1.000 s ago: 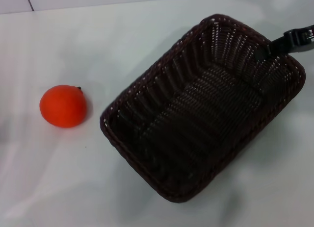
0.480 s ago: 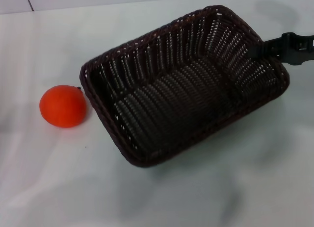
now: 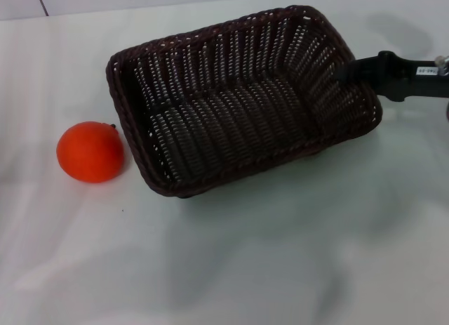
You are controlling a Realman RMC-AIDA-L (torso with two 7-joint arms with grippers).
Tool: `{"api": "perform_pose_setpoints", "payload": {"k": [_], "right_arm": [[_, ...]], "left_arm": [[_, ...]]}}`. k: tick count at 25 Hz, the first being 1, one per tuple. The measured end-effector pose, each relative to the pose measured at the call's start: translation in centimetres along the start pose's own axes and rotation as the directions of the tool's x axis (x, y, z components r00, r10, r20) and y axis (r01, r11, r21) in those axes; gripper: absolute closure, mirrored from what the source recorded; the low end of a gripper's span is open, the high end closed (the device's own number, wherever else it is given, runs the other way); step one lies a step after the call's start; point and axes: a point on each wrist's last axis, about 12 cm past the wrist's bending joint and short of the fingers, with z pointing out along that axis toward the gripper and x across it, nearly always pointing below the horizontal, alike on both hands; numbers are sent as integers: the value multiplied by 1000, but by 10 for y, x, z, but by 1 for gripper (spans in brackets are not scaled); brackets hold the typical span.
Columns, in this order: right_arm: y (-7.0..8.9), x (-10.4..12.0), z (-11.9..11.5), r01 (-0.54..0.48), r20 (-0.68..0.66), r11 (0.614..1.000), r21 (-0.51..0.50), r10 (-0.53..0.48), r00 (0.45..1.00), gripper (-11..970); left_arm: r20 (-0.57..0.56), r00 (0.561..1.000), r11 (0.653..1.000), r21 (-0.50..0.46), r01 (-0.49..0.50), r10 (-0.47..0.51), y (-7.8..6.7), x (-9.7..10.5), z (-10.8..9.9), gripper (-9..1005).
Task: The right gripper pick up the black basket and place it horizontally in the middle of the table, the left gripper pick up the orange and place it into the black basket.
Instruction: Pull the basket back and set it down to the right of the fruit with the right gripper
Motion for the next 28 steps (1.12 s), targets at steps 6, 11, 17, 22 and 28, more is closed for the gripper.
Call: {"api": "perform_pose_setpoints", "payload": {"k": [6, 11, 17, 22, 28], "right_arm": [[0, -8, 14, -28, -12, 1000, -3, 28, 1000, 642], [0, -11, 20, -46, -15, 999, -2, 46, 999, 623], [0, -13, 20, -76, -6, 997, 4, 76, 997, 601], [-2, -13, 19, -85, 10, 996, 18, 85, 996, 544], [-8, -12, 11, -83, 58, 994, 64, 80, 995, 317]], "left_arm": [[-2, 1000, 1000, -3, 3, -3, 0, 1, 1, 212], [-4, 1000, 1000, -2, 4, -4, 0, 1, 2, 212], [-14, 1000, 1000, -10, 3, -4, 1, 3, 3, 211], [-21, 1000, 1000, -14, 3, -3, 2, 5, 5, 211], [-35, 999, 1000, -19, 6, -7, 3, 7, 8, 212]]}}
